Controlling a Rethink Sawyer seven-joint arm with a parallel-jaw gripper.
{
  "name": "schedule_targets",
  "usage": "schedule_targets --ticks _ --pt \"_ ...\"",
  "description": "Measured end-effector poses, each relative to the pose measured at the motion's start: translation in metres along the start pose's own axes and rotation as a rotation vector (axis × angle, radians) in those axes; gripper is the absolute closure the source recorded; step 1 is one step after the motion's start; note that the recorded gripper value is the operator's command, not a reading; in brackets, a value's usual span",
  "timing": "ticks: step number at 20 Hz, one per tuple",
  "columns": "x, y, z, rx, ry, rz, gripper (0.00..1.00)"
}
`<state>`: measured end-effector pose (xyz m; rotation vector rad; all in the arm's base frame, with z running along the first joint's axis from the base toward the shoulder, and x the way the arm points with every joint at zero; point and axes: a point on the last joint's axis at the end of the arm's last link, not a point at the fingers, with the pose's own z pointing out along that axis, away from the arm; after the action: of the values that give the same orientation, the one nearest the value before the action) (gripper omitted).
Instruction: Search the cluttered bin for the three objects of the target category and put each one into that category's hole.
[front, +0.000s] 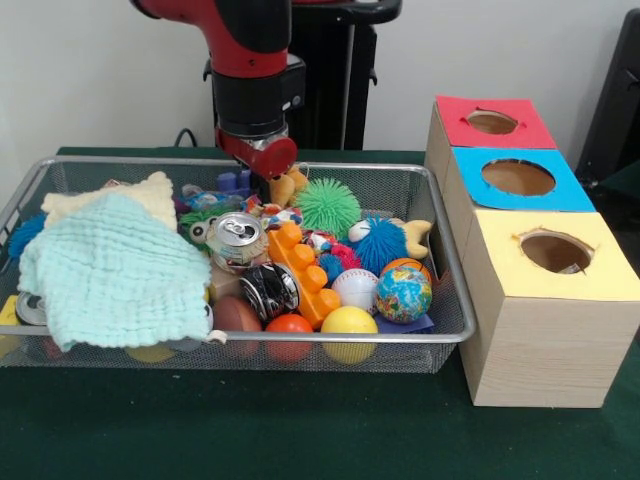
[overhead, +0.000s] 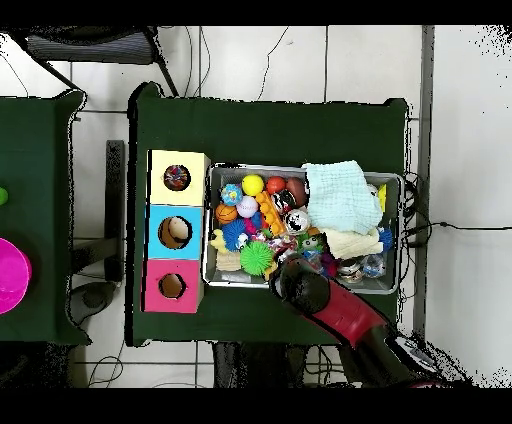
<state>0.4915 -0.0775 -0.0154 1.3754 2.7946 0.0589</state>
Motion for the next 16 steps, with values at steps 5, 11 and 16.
schedule_targets --ticks 5,11,16 --pt "0.0 0.002 0.0 -0.004 -0.011 -0.005 1.0" --pt "0.0 0.006 -0.002 -0.009 -0.023 -0.012 1.0" --pt "-0.012 0.017 -0.022 -0.028 -0.069 -0.024 1.0"
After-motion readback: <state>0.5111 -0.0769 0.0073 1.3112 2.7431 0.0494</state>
